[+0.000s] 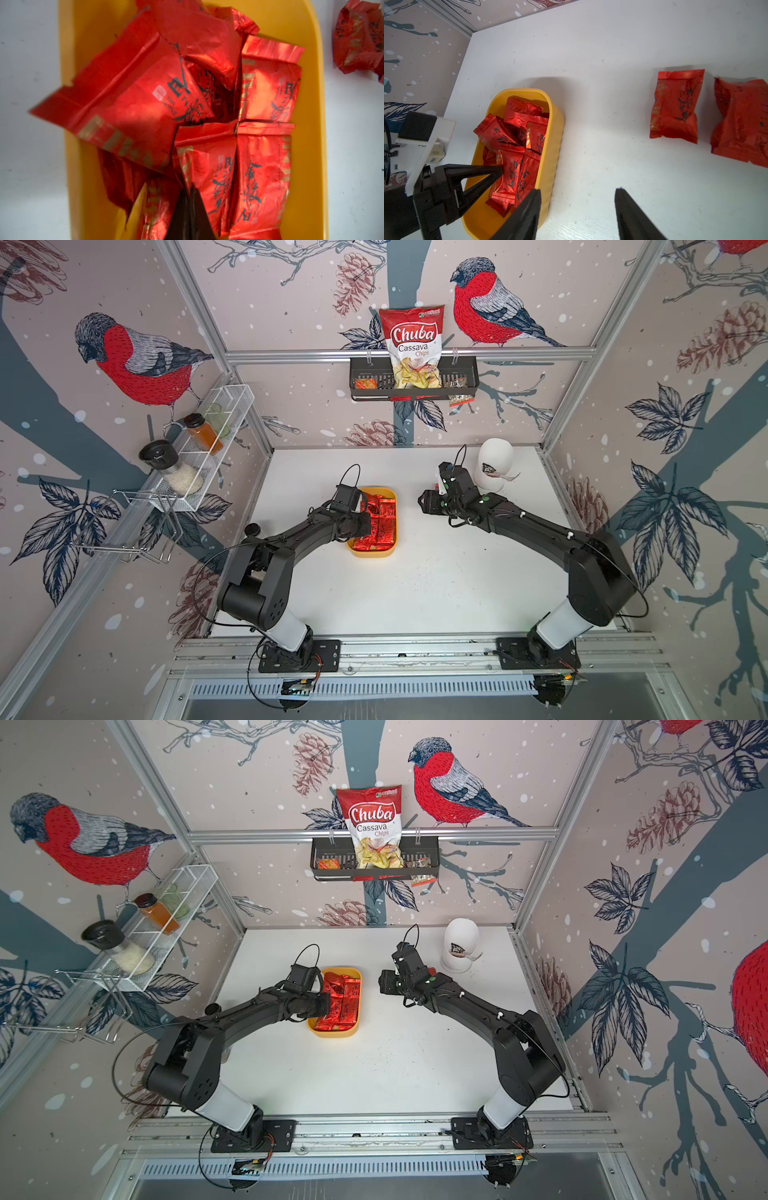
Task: Take the tea bags out of the storage box
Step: Pick up the tea bag from the storage box, then place the tea bag at the center of the board.
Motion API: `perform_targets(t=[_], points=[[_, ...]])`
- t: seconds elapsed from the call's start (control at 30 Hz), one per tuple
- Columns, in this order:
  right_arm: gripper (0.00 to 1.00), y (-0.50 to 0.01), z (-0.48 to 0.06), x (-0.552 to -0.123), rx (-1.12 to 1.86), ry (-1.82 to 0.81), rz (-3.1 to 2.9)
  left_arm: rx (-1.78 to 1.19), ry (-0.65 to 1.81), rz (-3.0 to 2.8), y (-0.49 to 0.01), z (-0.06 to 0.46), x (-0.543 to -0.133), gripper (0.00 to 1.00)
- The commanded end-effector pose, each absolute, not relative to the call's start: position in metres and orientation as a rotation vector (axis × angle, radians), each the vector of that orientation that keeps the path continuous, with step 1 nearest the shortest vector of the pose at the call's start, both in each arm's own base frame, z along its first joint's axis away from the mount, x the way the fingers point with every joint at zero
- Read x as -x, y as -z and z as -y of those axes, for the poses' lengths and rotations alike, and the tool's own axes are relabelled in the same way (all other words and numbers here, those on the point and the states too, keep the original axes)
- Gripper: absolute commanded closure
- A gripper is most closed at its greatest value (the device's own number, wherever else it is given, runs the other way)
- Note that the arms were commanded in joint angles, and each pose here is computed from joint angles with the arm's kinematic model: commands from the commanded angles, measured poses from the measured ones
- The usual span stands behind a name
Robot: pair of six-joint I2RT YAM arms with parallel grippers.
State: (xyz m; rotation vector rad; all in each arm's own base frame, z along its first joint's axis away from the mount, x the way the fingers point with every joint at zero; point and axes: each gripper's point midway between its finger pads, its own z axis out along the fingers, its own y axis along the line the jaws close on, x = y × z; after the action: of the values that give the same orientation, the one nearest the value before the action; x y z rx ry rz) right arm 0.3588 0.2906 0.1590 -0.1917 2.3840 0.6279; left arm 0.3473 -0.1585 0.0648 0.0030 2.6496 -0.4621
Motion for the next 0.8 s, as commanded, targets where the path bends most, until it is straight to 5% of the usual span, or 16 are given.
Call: perform_targets(t=[0.0, 0.37, 0.77], points=[[0.38, -0.168, -0.291, -0.360, 0.201, -0.647, -2.353, 0.015, 0.481, -2.629, -0.077, 0.160, -0.348, 1.00], [0.39, -0.206, -0.270, -0.355, 0.177, -0.667, -2.278, 0.017, 0.569, -2.482, -0.170, 0.169, -0.358, 1.00], [0.38, -0.252, -0.178, -0.336, 0.018, -0.664, -2.150, -0.111, 0.802, -2.456, -0.168, 0.294, -0.388, 1.00]])
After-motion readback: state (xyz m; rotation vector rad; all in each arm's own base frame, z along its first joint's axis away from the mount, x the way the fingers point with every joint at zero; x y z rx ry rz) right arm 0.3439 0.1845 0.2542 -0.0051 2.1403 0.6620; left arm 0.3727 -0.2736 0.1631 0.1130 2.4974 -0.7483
